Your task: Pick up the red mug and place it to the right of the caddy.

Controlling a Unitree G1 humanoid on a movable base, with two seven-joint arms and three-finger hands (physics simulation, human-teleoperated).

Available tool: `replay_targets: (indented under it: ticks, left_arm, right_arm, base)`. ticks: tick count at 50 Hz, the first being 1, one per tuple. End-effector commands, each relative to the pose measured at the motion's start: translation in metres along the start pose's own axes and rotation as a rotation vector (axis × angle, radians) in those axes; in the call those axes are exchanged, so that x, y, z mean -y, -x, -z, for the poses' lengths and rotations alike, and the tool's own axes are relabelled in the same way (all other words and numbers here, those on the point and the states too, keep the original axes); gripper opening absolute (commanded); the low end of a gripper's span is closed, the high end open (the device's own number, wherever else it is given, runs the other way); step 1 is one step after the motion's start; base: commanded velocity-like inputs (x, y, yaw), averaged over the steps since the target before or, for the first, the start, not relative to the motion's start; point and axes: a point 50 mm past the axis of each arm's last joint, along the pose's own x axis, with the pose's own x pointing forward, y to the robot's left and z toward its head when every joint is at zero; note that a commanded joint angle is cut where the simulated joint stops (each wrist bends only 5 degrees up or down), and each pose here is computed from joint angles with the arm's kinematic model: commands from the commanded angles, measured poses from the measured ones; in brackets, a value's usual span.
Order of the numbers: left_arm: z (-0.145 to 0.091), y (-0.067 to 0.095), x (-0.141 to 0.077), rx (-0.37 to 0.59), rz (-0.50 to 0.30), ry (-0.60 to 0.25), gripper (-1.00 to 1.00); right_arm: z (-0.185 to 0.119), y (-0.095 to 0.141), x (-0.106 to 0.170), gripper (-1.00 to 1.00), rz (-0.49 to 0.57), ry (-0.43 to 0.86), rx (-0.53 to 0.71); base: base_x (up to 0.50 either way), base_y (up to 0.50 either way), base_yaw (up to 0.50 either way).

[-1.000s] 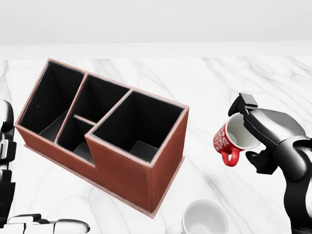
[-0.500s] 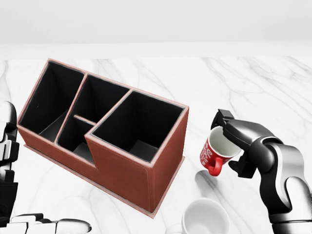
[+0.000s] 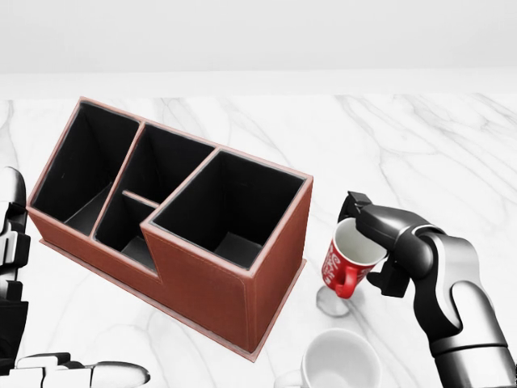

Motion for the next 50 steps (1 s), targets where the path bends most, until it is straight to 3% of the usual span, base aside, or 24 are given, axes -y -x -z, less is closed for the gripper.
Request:
replay_targets:
  ticks: [1, 25, 50]
  left_arm:
    - [0.000, 0.000, 0.000, -0.001, 0.001, 0.000, 1.00]
    - [-0.002, 0.001, -0.001, 0.006, 0.002, 0.004, 1.00]
    - [-0.007, 0.002, -0.001, 0.024, 0.002, 0.003, 1.00]
  right_arm:
    - [0.010, -0.009, -0.005, -1.00, -0.001, 0.075, -0.092]
    - [0.011, -0.026, -0.022, -1.00, -0.011, 0.081, -0.120]
    - [0.005, -0.041, -0.021, -1.00, 0.073, 0.093, -0.130]
  base:
    - [0.00, 0.00, 0.00]
    - [0.00, 0.00, 0.00]
    - [0.00, 0.00, 0.00]
